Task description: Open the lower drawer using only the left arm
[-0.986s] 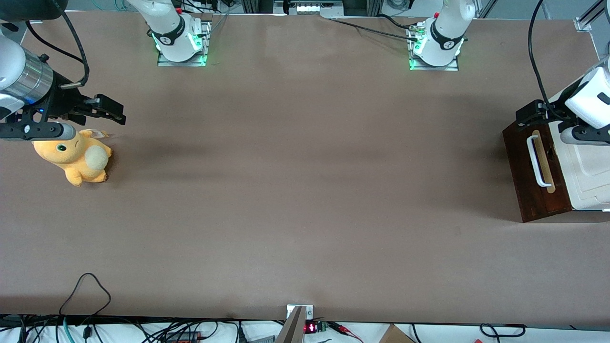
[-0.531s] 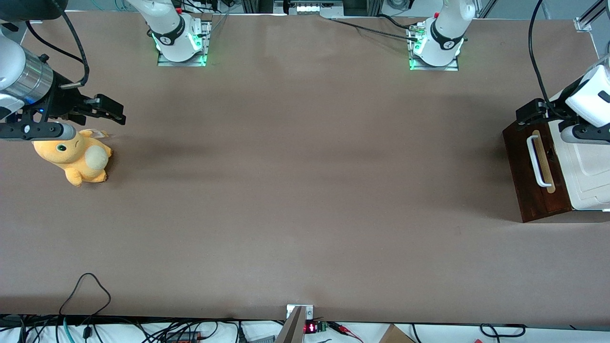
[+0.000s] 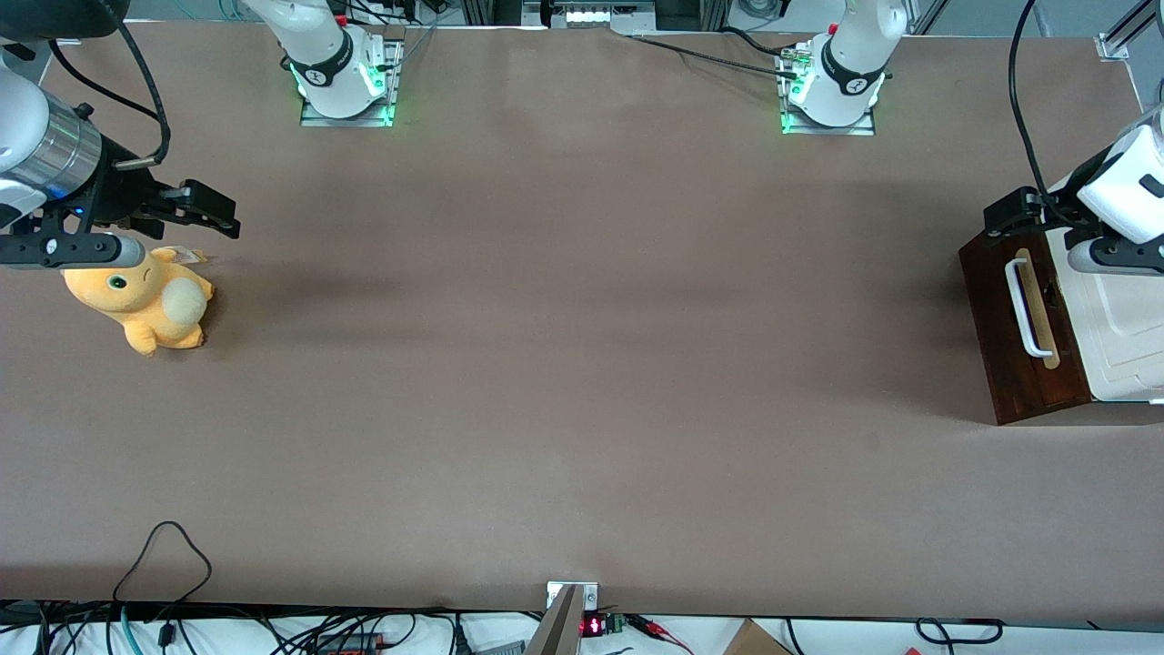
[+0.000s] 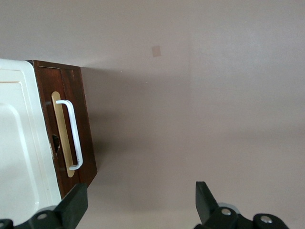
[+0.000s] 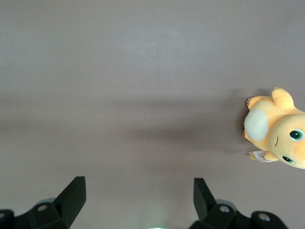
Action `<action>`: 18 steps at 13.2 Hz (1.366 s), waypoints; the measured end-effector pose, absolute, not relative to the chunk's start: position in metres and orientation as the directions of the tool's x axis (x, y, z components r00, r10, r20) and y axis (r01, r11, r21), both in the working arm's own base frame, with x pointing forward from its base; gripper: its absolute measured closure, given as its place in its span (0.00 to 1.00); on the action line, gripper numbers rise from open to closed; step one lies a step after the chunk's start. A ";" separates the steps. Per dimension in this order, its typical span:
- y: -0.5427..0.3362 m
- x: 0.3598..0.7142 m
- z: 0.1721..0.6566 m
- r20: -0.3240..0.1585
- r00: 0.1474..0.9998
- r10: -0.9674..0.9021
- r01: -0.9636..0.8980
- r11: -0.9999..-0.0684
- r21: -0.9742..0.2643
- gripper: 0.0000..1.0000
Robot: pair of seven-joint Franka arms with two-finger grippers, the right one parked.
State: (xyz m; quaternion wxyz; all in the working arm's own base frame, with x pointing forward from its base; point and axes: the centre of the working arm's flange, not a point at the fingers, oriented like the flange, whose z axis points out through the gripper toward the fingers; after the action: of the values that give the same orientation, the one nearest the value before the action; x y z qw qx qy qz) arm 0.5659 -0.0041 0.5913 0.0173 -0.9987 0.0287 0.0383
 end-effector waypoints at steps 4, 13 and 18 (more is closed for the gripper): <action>-0.004 0.567 0.583 -0.099 0.993 -0.071 -0.075 -0.996 -0.039 0.00; -0.076 0.556 0.519 -0.162 0.986 -0.034 -0.121 -0.817 -0.563 0.00; -0.096 0.519 0.406 -0.100 0.993 0.063 -0.046 -0.571 -0.820 0.00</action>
State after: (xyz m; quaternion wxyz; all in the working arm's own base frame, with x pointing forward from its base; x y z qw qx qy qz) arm 0.5187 -0.0960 0.4056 0.4632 -0.8843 -0.0046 0.0588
